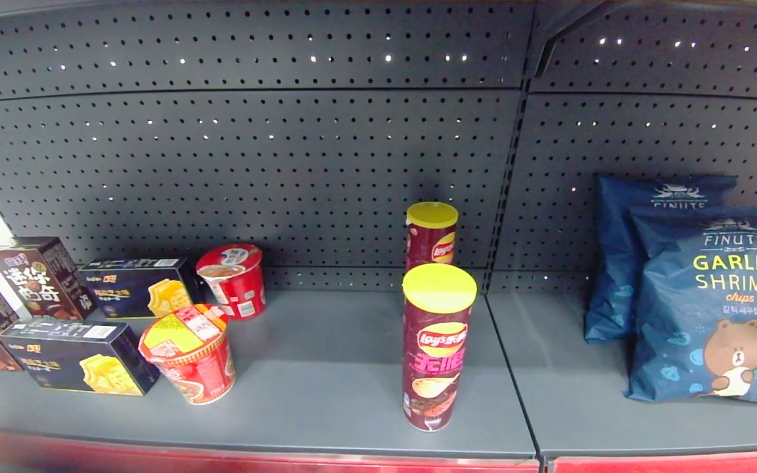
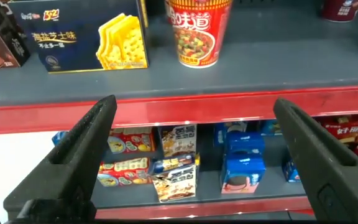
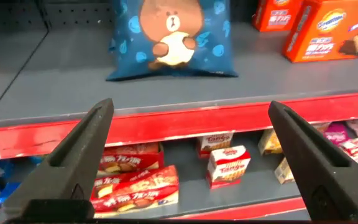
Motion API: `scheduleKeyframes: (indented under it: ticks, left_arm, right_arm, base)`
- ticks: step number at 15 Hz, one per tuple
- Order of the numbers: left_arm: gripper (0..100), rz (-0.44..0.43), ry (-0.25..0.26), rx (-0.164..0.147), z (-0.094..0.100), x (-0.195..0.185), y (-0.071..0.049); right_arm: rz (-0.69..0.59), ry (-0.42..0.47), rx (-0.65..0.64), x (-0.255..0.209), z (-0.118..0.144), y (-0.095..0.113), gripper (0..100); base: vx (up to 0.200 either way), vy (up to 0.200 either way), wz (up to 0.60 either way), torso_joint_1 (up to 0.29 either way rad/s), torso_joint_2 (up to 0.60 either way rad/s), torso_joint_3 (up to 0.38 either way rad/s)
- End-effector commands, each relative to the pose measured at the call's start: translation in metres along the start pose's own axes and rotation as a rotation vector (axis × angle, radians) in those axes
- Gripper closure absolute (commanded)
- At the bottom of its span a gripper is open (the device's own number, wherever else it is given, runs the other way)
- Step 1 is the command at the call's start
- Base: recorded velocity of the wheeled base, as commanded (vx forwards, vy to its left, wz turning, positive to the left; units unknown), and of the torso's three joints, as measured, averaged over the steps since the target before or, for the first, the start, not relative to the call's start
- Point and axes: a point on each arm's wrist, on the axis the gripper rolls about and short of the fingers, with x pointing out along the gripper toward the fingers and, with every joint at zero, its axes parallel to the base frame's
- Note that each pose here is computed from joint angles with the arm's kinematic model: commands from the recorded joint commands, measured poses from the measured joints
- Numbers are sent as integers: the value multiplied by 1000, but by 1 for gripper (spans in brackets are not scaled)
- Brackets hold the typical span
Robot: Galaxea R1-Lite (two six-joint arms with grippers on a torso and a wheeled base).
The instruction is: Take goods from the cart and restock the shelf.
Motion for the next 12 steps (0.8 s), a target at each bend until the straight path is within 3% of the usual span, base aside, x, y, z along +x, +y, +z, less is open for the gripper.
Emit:
scheduleKeyframes:
  ticks: [1, 5, 7, 12]
  left_arm:
    - [0, -2, 5, 3, 0, 0, 0]
    - [0, -20, 6, 12, 0, 0, 0]
    - [0, -26, 6, 12, 0, 0, -1]
    - [0, -22, 5, 7, 0, 0, -1]
  right_arm:
    - [5, -33, 14, -2, 0, 0, 0]
    - [25, -35, 32, -2, 0, 0, 0]
    - [39, -33, 32, -2, 0, 0, 0]
    - [49, -33, 30, -2, 0, 0, 0]
  base:
    - [0, 0, 0, 0, 0, 0]
    - [0, 0, 0, 0, 0, 0]
    - [-200, 0, 0, 2, 2, 5]
    - [0, 0, 0, 0, 0, 0]
